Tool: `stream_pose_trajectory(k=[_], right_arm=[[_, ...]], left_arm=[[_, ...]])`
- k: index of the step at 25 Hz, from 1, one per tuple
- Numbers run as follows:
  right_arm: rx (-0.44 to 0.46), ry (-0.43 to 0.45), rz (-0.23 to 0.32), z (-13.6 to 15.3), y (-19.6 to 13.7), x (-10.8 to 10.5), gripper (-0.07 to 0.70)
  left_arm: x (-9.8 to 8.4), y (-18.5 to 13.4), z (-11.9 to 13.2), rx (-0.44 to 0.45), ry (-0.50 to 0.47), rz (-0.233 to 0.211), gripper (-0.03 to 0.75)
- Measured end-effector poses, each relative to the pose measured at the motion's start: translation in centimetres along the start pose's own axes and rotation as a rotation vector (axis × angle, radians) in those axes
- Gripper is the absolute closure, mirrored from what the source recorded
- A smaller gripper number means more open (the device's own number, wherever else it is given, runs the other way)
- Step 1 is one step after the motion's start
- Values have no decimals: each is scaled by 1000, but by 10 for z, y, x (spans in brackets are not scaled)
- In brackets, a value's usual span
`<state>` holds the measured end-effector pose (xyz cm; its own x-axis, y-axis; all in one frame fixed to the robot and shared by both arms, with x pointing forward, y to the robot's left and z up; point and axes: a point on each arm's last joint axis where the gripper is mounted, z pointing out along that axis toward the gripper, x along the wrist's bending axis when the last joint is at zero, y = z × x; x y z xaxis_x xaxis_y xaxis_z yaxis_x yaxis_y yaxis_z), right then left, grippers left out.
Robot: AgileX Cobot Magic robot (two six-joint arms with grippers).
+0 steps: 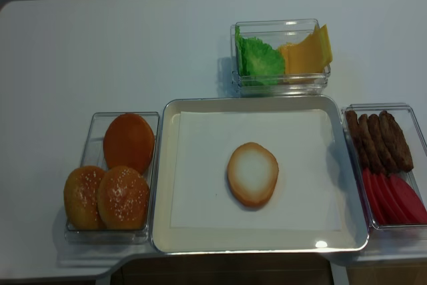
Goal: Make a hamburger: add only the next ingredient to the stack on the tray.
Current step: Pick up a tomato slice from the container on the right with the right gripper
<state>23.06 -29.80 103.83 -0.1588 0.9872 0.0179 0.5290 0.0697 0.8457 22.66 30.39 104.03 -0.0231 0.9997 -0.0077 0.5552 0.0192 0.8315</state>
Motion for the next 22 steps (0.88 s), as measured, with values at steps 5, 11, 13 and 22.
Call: stream_pose_trajectory(k=[5, 11, 13, 22], right_arm=[[0, 0, 0, 0, 0, 0, 167], [0, 0, 0, 0, 0, 0, 167], [0, 0, 0, 0, 0, 0, 167], [0, 0, -5, 0, 0, 0, 167]], left_arm=[[0, 0, 0, 0, 0, 0, 367], [0, 0, 0, 0, 0, 0, 367], [0, 0, 0, 0, 0, 0, 367], [0, 0, 0, 0, 0, 0, 367]])
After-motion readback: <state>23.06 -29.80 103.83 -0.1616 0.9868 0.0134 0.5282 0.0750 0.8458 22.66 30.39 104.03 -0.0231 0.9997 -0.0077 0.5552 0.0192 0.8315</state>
